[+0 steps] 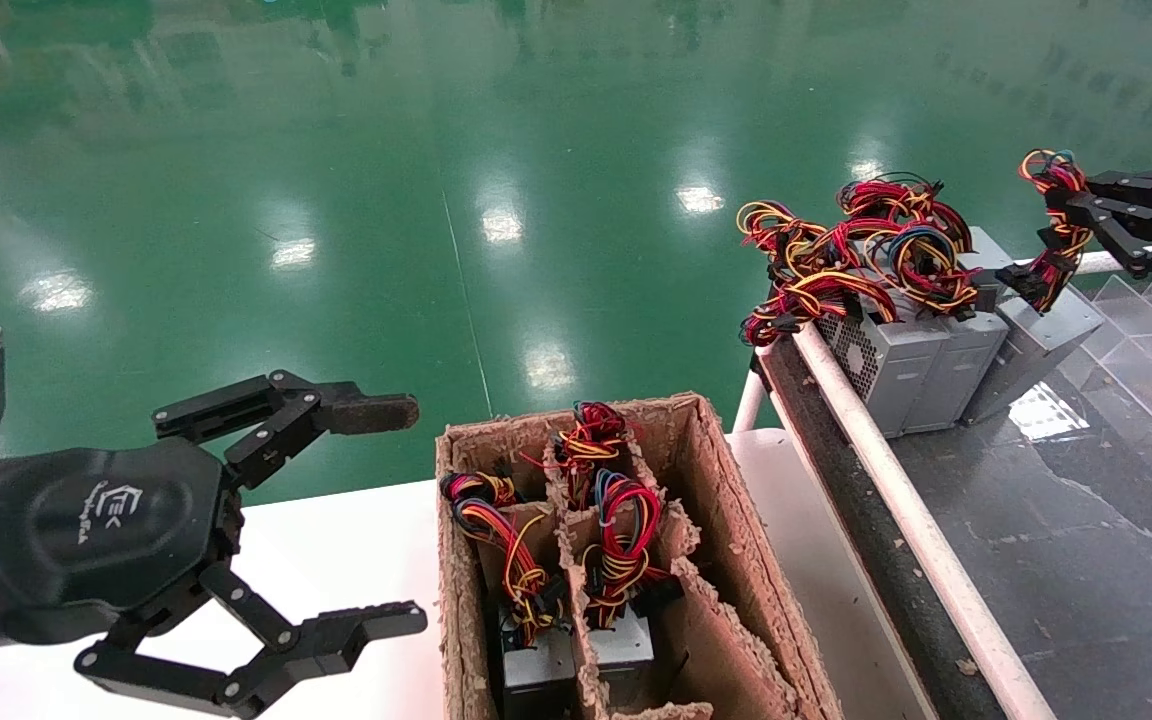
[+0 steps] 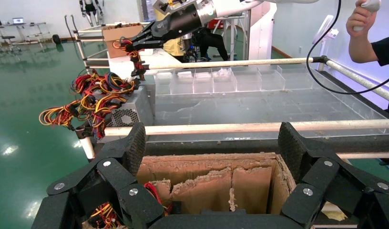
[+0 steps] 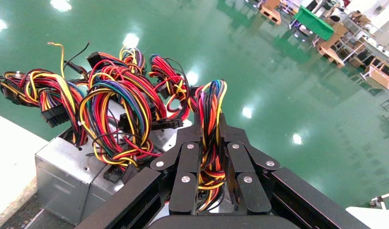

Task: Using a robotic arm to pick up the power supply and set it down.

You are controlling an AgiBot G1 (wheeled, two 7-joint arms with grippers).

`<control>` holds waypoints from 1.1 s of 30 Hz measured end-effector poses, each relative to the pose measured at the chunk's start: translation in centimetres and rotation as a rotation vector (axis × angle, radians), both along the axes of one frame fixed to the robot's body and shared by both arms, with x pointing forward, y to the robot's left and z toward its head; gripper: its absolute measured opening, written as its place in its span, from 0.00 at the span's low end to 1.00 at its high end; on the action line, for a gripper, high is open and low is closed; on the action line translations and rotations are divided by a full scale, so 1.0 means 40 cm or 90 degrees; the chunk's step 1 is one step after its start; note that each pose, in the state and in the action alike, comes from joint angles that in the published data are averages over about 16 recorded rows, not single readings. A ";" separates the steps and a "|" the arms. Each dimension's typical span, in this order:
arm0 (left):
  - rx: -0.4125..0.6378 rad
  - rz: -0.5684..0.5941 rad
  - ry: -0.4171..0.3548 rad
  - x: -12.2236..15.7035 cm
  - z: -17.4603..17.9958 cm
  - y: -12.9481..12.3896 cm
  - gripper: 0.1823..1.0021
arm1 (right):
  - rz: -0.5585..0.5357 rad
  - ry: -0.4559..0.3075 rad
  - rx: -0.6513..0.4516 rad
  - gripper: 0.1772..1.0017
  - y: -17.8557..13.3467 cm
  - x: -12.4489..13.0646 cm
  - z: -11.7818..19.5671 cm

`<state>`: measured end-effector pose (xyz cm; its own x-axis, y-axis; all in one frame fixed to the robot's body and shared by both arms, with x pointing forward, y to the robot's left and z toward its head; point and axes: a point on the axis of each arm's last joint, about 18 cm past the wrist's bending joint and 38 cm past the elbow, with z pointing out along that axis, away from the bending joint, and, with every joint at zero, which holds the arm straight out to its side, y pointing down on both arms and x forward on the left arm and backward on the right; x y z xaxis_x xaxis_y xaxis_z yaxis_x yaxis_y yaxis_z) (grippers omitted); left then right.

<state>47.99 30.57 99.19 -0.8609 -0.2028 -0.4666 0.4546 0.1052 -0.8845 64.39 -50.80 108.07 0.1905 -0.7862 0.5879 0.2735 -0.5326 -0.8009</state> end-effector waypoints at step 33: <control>0.000 0.000 0.000 0.000 0.000 0.000 1.00 | -0.013 0.010 0.040 0.18 0.041 0.054 0.003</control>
